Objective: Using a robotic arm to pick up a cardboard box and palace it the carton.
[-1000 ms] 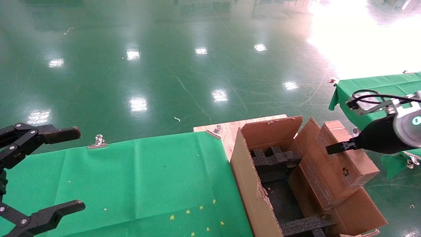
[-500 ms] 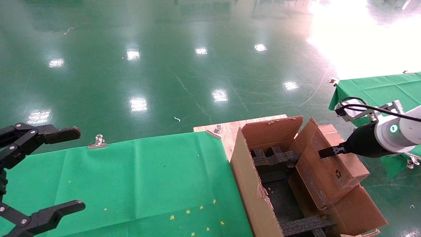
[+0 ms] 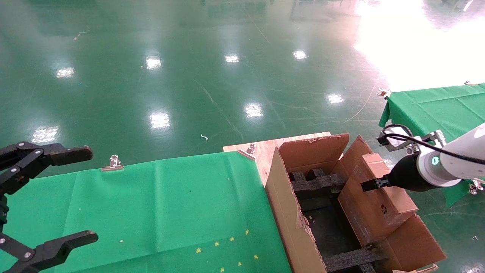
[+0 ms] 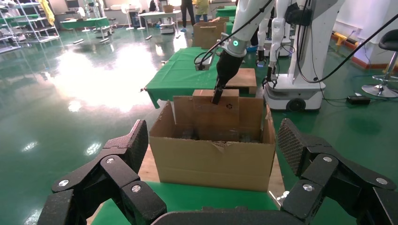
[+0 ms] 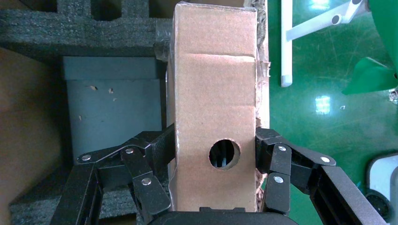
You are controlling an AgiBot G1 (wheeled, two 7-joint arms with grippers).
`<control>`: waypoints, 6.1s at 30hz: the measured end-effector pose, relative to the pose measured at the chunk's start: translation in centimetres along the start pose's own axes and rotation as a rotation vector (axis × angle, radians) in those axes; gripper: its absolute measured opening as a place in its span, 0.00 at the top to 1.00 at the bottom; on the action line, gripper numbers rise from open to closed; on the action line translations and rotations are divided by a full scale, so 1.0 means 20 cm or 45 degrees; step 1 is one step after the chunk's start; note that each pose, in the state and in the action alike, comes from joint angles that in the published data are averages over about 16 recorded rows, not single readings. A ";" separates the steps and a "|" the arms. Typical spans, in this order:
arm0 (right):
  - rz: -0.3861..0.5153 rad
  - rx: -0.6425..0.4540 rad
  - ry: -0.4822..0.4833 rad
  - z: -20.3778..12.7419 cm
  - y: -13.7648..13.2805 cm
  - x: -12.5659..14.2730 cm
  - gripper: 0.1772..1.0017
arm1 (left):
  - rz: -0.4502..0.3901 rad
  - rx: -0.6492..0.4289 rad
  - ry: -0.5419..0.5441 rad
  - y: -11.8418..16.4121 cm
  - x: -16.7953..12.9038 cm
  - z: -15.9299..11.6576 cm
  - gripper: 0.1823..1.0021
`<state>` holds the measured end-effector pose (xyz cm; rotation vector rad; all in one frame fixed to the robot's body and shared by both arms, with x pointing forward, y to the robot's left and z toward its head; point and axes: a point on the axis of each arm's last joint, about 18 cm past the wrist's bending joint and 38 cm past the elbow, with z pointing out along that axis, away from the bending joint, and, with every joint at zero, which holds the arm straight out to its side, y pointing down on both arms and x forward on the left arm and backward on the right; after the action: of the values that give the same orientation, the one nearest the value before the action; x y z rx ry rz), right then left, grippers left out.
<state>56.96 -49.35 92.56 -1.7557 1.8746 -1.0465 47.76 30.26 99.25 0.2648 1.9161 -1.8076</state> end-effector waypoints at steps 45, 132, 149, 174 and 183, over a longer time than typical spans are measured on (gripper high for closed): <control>-0.027 -0.191 0.011 0.52 0.19 -0.17 0.78 | 0.000 0.000 0.000 0.00 0.00 0.00 0.00; -0.344 0.703 -0.595 -0.45 -0.71 -0.54 0.00 | -0.001 0.001 -0.001 0.00 0.00 0.00 0.00; -0.536 0.671 -0.959 -0.45 -0.52 -0.80 0.00 | -0.001 0.001 -0.001 0.00 0.00 0.00 0.00; -0.823 0.979 -1.504 -0.64 -0.20 -0.92 0.00 | -0.001 0.001 -0.001 0.00 0.00 0.00 0.00; -0.903 1.174 -1.617 -0.72 -0.09 -0.87 0.00 | -0.001 0.001 -0.001 0.00 0.00 0.00 0.00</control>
<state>50.82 -28.77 99.54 -1.7105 -0.0332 -0.5059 47.77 30.29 99.25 0.2634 1.9150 -1.8084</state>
